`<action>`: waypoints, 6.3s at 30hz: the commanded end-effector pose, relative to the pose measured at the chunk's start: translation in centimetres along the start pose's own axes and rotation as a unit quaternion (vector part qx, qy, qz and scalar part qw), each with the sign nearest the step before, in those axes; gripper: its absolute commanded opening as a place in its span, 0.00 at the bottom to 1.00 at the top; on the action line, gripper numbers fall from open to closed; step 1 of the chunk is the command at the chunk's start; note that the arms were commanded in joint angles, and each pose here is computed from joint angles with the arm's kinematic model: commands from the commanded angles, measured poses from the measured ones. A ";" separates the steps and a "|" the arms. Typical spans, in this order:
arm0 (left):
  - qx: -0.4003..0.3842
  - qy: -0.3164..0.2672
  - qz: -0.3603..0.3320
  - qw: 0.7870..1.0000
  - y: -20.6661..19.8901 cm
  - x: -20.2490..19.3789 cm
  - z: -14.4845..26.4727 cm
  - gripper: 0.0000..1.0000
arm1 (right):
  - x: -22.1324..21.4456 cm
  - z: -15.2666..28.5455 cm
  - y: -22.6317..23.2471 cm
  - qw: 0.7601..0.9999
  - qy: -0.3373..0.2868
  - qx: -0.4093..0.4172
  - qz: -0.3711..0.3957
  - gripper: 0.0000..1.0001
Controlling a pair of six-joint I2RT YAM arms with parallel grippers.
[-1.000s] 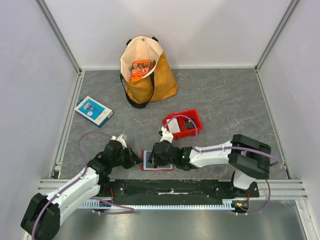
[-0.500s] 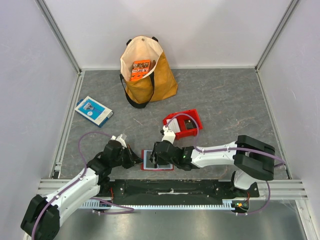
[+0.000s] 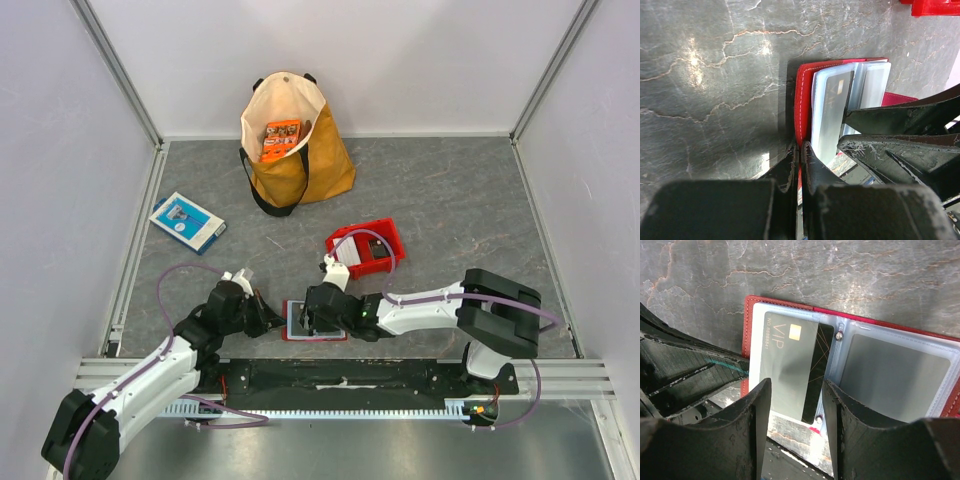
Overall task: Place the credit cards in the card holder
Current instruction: Insert the credit card into the card holder, then close the card holder at the center of the board.
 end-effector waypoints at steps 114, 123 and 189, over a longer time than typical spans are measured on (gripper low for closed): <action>-0.070 0.164 -0.169 0.969 -16.7 -3.5 -7.1 0.41 | 2.8 8.8 -9.8 0.980 -0.132 -0.130 -0.075 0.00; -0.069 0.111 -0.193 0.972 -16.4 -2.3 -3.8 0.42 | 3.0 8.8 -9.5 0.981 -0.131 -0.129 -0.068 0.00; -0.004 0.130 -0.249 0.960 -12.4 -3.6 -7.8 0.03 | 5.4 11.1 -8.5 0.989 -0.126 -0.080 -0.019 0.18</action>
Point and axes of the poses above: each gripper's point midway between its finger pads, its own z axis back along the fingers, its own y axis along the line the jaws close on, x = y × z, the point moved 6 cm from there along z, back along the fingers, and after that the axes turned 4 degrees about z, right-handed, at the moved point
